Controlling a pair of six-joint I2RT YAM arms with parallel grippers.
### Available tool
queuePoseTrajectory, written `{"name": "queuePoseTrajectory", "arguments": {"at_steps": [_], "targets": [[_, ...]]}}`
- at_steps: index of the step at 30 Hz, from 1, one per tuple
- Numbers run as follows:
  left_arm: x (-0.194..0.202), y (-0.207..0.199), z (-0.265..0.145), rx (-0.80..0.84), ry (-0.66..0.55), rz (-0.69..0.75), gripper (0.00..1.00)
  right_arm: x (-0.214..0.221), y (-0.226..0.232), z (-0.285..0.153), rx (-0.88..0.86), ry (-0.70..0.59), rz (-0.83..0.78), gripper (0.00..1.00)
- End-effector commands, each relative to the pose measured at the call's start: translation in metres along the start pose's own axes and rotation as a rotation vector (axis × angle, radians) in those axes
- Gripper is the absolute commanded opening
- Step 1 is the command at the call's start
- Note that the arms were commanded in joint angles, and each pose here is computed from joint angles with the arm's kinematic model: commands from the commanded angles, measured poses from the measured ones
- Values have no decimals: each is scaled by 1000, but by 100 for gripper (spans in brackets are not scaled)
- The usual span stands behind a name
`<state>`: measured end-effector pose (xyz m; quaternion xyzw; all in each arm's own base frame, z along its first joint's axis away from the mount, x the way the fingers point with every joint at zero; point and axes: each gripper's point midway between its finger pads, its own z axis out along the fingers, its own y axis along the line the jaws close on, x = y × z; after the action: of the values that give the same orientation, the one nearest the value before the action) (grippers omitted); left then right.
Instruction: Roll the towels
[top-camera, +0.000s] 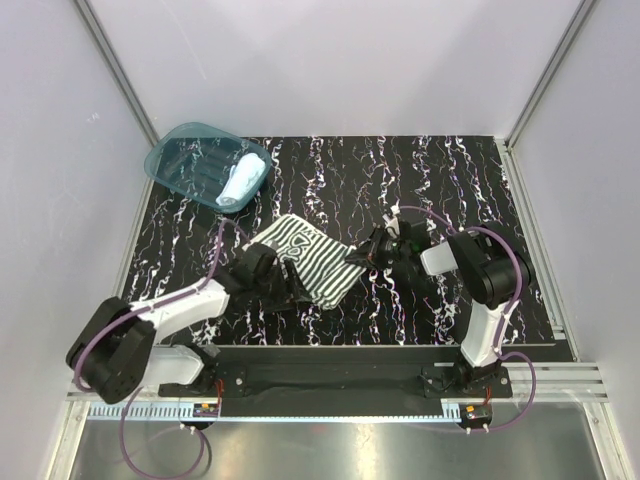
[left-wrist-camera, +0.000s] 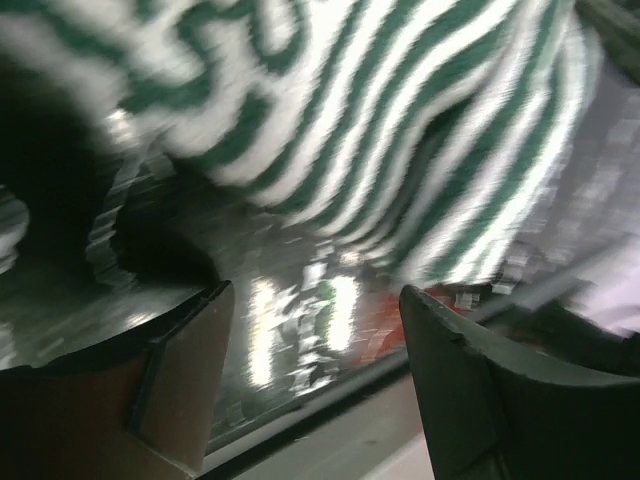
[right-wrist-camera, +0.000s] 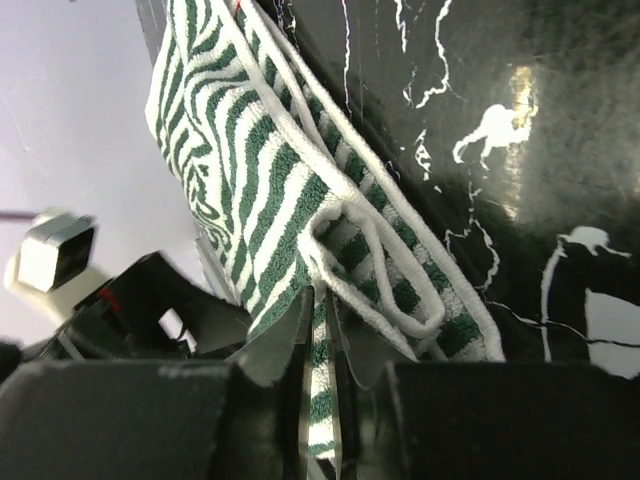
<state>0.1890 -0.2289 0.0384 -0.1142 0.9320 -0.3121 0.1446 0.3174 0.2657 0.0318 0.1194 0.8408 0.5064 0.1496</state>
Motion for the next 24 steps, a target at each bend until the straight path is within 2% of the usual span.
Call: {"name": "queuePoseTrajectory", "arguments": {"at_steps": [1, 2, 3, 4, 10, 17, 24], "targets": [[-9, 17, -31, -212, -85, 203, 73, 0, -3, 6, 66, -24, -55, 16], [-23, -6, -41, -235, -193, 346, 75, 1, -1, 7, 70, -22, -57, 16], [-24, -17, -51, -247, -220, 419, 75, 3, -1, 8, 75, -16, -62, 15], [-20, -30, -56, -255, -258, 554, 76, 5, 1, 10, 78, -14, -72, 15], [-10, -91, -59, -210, -315, 914, 77, 5, 7, 14, 95, -7, -95, 14], [-2, -107, -15, -196, -262, 1122, 77, 7, 5, 12, 119, -1, -107, 14], [10, -103, 20, -180, -202, 1185, 77, 8, 5, 10, 125, 2, -112, 13]]}}
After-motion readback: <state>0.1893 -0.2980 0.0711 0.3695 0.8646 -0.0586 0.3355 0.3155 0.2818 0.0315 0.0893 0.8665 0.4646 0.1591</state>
